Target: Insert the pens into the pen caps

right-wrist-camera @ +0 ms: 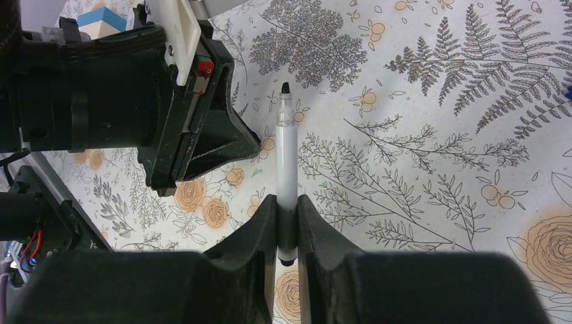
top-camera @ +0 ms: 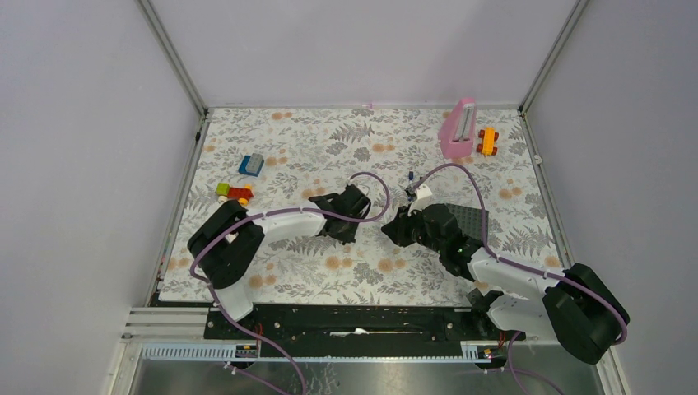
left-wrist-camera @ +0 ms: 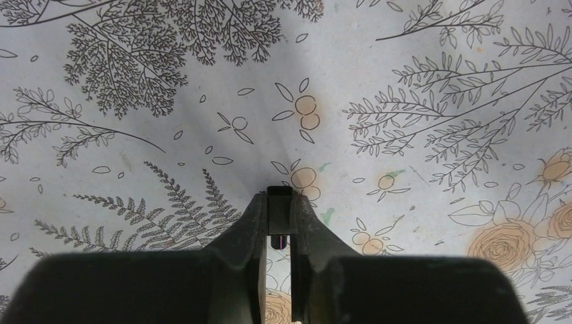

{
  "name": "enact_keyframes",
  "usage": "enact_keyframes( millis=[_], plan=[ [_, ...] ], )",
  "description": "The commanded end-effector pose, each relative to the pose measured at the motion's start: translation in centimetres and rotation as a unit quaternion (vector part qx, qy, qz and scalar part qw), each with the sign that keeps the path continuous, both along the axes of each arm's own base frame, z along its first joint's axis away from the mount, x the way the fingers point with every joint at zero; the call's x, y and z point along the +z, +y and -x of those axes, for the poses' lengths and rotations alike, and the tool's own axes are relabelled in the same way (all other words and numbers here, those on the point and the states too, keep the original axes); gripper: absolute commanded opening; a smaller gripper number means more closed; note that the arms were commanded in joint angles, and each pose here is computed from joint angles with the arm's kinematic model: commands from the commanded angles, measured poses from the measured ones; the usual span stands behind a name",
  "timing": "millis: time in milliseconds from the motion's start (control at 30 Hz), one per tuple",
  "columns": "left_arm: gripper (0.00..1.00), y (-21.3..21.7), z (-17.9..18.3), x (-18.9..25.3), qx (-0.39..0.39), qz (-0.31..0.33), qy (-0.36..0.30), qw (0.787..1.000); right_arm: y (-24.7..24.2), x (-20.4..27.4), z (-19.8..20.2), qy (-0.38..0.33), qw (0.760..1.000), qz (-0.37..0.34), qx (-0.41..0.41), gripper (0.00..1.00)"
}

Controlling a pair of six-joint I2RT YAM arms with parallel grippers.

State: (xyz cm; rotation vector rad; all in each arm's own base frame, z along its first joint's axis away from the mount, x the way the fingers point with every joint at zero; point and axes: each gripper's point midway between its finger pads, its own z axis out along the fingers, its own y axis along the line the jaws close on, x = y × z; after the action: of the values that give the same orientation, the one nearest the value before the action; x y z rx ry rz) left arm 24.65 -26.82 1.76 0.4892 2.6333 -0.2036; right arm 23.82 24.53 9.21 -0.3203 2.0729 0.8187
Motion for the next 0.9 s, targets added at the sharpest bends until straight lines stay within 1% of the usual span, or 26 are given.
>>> enact_keyframes(
  millis=[0, 133, 267, 367, 467, 633, 767, 867],
  plan=[
    [0.0, 0.4, -0.3, 0.9, 0.016, 0.0, -0.008, 1.0, -0.1, 1.6, -0.8, -0.021, 0.999, -0.025, -0.012, 0.0],
    [0.0, -0.2, -0.7, 3.3, 0.025, 0.047, -0.04, 0.998, -0.3, 1.7, -0.8, -0.016, 0.999, -0.033, -0.017, 0.0],
    [0.0, 0.1, -1.3, 6.4, 0.041, 0.085, -0.087, 0.992, -0.3, 2.2, -0.7, -0.013, 0.999, -0.049, -0.006, 0.0],
    [0.0, 0.8, -1.4, 9.1, 0.053, 0.118, -0.131, 0.983, 0.0, 3.0, -0.4, -0.02, 0.997, -0.071, 0.016, 0.0],
    [0.0, 1.6, -1.4, 12.5, 0.063, 0.167, -0.185, 0.966, 1.1, 4.6, 0.0, -0.028, 0.994, -0.093, 0.046, 0.0],
    [0.0, 3.3, -0.8, 18.4, 0.078, 0.254, -0.27, 0.925, 2.7, 9.1, 0.4, -0.055, 0.984, -0.142, 0.09, 0.0],
    [0.0, 4.6, 0.5, 24.4, 0.077, 0.349, -0.338, 0.871, 3.2, 13.5, 0.9, -0.103, 0.971, -0.187, 0.108, 0.0],
    [0.0, 5.8, 1.2, 27.8, 0.093, 0.397, -0.366, 0.837, 3.5, 16.3, 1.5, -0.132, 0.962, -0.204, 0.127, 0.0]
  ],
)
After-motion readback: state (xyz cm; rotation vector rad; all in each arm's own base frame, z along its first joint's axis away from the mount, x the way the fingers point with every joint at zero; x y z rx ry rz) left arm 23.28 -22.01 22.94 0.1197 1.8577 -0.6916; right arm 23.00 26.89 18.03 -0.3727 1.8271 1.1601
